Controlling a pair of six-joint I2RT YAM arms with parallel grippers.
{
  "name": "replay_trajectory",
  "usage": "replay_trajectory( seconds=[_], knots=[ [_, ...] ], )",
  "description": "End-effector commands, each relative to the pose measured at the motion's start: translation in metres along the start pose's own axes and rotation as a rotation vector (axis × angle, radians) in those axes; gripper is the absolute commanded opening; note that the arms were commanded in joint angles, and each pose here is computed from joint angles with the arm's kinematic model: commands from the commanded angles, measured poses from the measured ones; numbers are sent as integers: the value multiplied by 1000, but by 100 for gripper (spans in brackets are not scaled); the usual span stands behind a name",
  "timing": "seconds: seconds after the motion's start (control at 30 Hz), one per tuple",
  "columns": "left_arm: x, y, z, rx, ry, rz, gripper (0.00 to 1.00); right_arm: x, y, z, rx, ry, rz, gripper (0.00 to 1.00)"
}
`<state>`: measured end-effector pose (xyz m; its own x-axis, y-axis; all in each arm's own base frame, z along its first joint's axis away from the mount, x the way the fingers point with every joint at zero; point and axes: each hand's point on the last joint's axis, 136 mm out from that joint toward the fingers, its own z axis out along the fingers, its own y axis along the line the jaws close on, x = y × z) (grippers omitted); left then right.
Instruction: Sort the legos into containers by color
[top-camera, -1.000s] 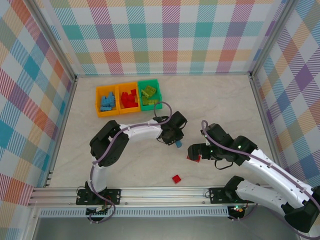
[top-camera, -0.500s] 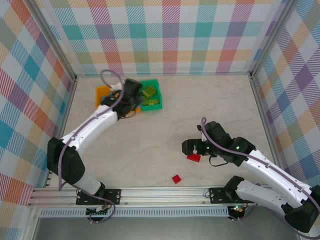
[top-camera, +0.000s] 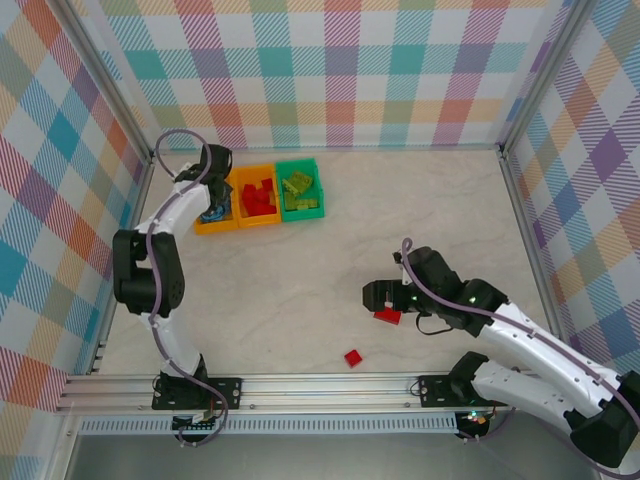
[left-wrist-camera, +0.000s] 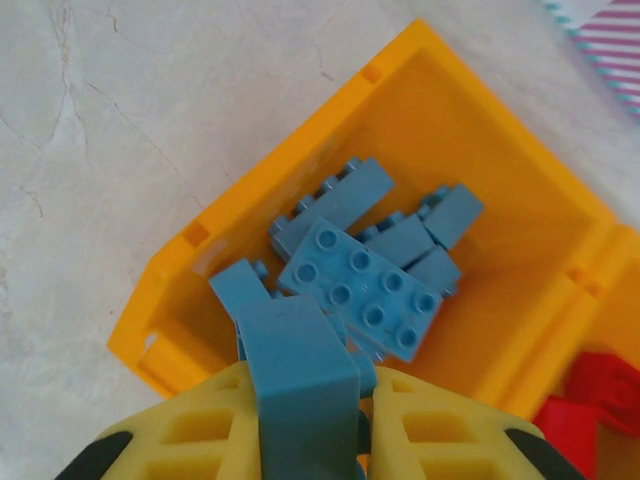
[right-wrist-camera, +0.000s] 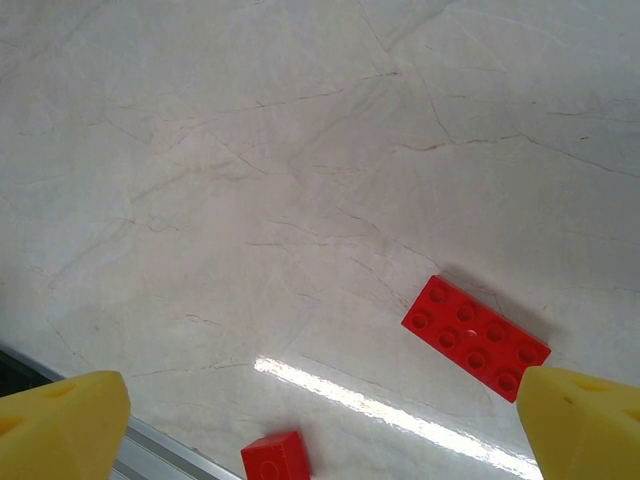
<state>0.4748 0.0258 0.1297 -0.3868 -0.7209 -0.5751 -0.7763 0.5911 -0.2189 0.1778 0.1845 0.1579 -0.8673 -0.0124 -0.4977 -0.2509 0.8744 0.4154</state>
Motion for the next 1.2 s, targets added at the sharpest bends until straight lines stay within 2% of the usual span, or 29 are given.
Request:
replay_trajectory(
  seconds=[0.0,0.1,0.23,0.33,0.4,0.47,0.53,0.6,0.67,0.77,0.9,1.03,1.17],
  knots=[
    [-15,-3,1,1,4,-21,36,-7,-1,-4,-7,-47,25,100],
    [-16,-5,-2,4,11,-12,50,-8,-2,-5,-1,-54,27,100],
    [-19,-8,-22,68,19,-35,55,-8,-5,1,17,-45,30,100],
    [-22,-7,-56,149,32,-48,55,-4,-17,8,92,-11,41,100],
    [-18,-7,-88,231,28,-46,54,2,-37,11,210,22,76,100],
    [-15,-7,-122,313,-7,5,54,11,-54,13,322,71,111,100],
    [-8,-6,-160,383,-58,88,53,21,-60,21,363,134,134,100],
    [6,-10,-197,493,-99,214,52,30,-55,35,340,198,155,100],
    [30,-14,-228,630,-91,368,50,38,-50,48,318,239,193,100],
    [68,-8,-270,826,-44,660,51,47,-52,62,342,245,251,100],
    [120,20,-310,1083,-8,1052,52,46,-57,78,360,212,308,100],
    [164,47,-312,1246,-27,1363,49,52,-71,93,434,213,329,100],
    [207,73,-314,1396,10,1633,60,62,-86,96,530,197,354,100]
  ],
)
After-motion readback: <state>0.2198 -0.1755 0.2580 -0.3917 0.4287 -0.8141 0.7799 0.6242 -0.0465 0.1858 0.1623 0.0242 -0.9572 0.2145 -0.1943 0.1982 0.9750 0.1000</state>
